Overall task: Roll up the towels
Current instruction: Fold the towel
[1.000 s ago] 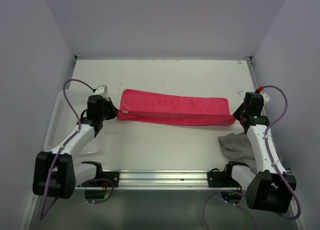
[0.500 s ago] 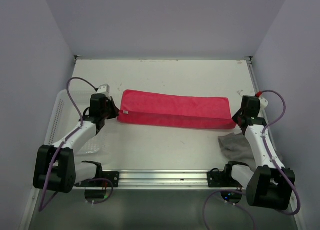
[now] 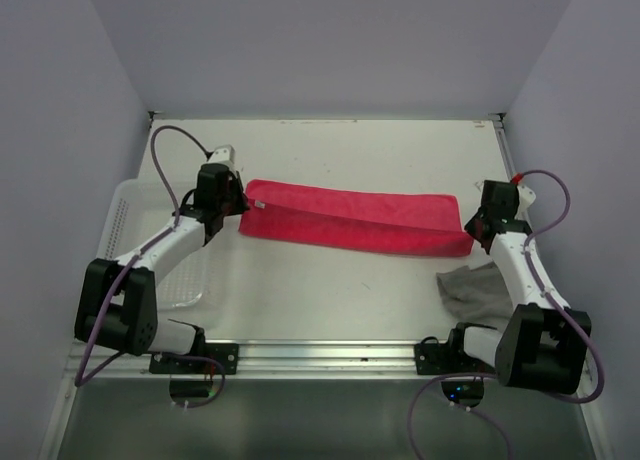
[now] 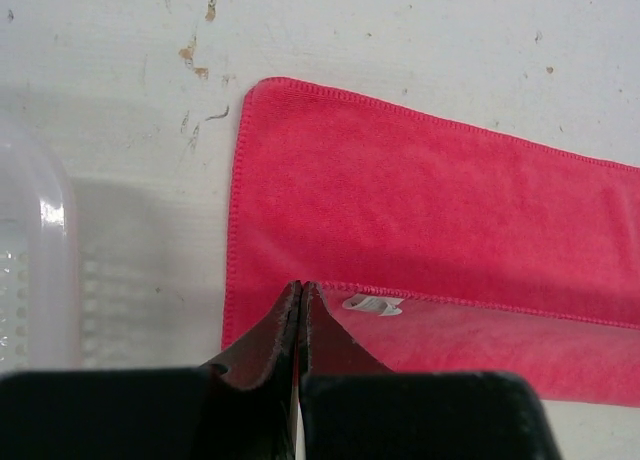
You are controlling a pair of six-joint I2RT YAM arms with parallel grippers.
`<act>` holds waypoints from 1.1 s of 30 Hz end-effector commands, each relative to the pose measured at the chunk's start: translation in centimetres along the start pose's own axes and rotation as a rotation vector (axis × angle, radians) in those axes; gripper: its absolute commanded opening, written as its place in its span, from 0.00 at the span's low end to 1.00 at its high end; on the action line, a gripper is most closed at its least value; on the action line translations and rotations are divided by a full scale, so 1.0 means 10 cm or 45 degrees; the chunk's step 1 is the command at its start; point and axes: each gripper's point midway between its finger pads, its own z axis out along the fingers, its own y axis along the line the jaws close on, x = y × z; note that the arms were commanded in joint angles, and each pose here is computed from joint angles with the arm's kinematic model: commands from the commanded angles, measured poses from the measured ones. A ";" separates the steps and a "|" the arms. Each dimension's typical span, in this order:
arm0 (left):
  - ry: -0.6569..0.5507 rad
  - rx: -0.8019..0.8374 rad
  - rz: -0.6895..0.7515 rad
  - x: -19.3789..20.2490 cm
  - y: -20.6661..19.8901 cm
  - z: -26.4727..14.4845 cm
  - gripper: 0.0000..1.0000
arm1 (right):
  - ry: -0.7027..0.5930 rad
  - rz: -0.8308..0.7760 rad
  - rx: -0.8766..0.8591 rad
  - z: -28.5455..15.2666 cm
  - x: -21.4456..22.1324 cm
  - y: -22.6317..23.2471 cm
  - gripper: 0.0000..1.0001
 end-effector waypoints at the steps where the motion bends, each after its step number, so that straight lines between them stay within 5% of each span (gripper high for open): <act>1: -0.082 -0.066 0.040 -0.31 0.01 0.00 0.00 | -0.120 0.061 -0.022 -0.05 -0.45 0.17 0.00; 33: -0.096 -0.159 0.069 -0.63 0.01 0.40 0.00 | -0.046 0.045 -0.086 0.45 -0.85 0.78 0.00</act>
